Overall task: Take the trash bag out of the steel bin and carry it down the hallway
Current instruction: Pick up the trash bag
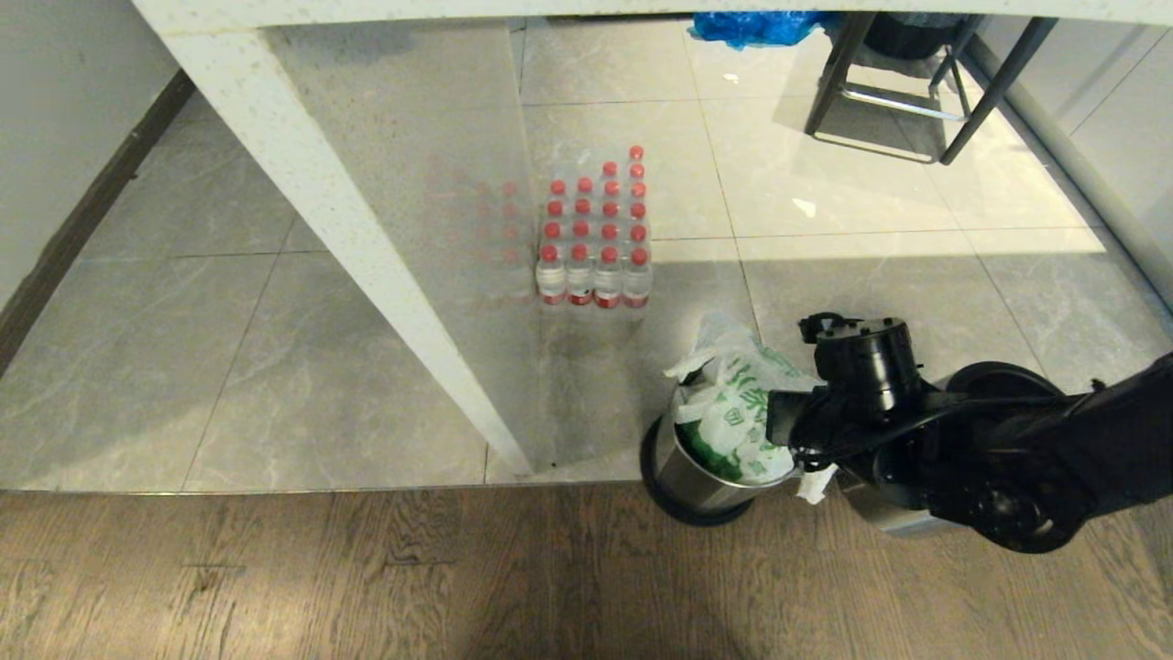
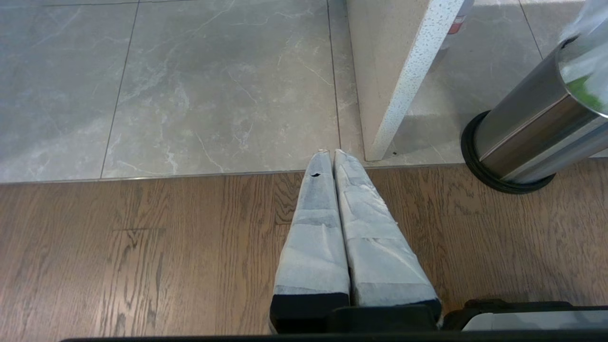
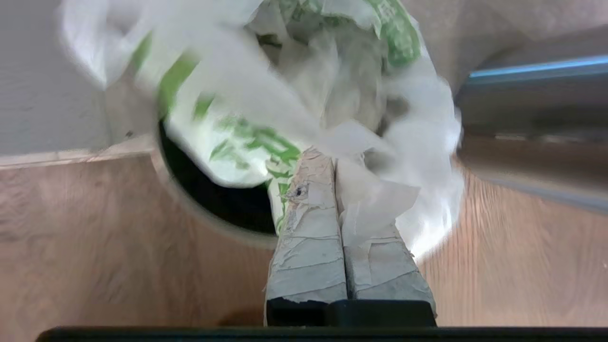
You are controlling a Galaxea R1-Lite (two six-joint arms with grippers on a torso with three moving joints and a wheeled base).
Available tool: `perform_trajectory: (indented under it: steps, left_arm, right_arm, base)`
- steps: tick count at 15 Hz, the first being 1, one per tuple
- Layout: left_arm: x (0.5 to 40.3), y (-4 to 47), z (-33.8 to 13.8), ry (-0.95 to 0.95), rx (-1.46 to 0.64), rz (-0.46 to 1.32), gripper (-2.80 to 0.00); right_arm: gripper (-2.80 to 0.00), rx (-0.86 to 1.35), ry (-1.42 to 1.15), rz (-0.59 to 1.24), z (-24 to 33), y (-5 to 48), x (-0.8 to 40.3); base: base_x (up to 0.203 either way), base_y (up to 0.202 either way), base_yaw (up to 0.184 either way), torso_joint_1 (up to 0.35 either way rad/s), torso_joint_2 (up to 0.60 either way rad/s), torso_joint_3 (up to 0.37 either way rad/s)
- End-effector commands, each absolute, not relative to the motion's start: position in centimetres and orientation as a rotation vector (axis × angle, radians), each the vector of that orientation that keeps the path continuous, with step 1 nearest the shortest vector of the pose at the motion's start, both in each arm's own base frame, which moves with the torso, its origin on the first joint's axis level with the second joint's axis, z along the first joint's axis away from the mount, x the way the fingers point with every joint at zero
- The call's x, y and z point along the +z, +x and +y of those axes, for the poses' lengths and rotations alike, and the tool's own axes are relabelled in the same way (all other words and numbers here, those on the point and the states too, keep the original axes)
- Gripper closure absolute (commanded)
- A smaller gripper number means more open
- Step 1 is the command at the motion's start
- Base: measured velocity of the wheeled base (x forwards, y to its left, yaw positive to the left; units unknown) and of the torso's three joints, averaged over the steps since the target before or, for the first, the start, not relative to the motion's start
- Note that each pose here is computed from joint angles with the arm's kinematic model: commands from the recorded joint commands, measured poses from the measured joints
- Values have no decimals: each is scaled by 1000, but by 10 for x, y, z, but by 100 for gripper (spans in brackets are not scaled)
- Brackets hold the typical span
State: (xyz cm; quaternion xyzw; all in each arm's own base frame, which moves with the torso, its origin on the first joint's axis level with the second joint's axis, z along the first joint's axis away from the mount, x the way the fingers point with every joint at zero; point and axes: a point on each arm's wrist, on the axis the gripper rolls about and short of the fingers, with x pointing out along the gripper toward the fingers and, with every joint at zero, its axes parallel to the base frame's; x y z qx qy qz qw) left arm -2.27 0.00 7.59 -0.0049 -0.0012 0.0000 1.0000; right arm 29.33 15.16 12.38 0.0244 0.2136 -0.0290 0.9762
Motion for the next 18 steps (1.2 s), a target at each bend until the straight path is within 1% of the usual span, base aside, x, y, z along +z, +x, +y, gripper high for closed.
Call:
perform_trajectory:
  steps: [1,3,5,8,11,12,15,18]
  left_arm:
    - [76,-23,0,-9,0,-3,0]
    - [76,-23,0,-11,0,-3,0]
    - [76,-23,0,-11,0,-2,0]
    - [76,-23,0,-11,0,-3,0]
    - [76,-23,0,-11,0,-3,0]
    - [76,-23,0,-11,0,-3,0]
    - [76,-23,0,-9,0,-3,0]
    - [76,-23,0,-11,0,-3,0]
  right_arm:
    - [0,-36,86,417,158,268,148]
    - [0,-45,61,498,170,253,139]
    - [0,-75,57,598,178,253,118]
    - [0,-17,100,631,202,257,122]
    - [0,-31,13,753,208,252,96]
    - [0,-29,31,768,212,249,94]
    - [0,44,185,775,231,249,109]
    - [0,76,239,711,233,251,148]
  base:
    - [0,0,0,0,0,0]
    - [0,0,0,0,0,0]
    - [0,0,0,0,0,0]
    - [0,0,0,0,0,0]
    - [0,0,0,0,0,0]
    - [0,0,0,0,0,0]
    - [0,0,0,0,0,0]
    - [0,0,0,0,0,0]
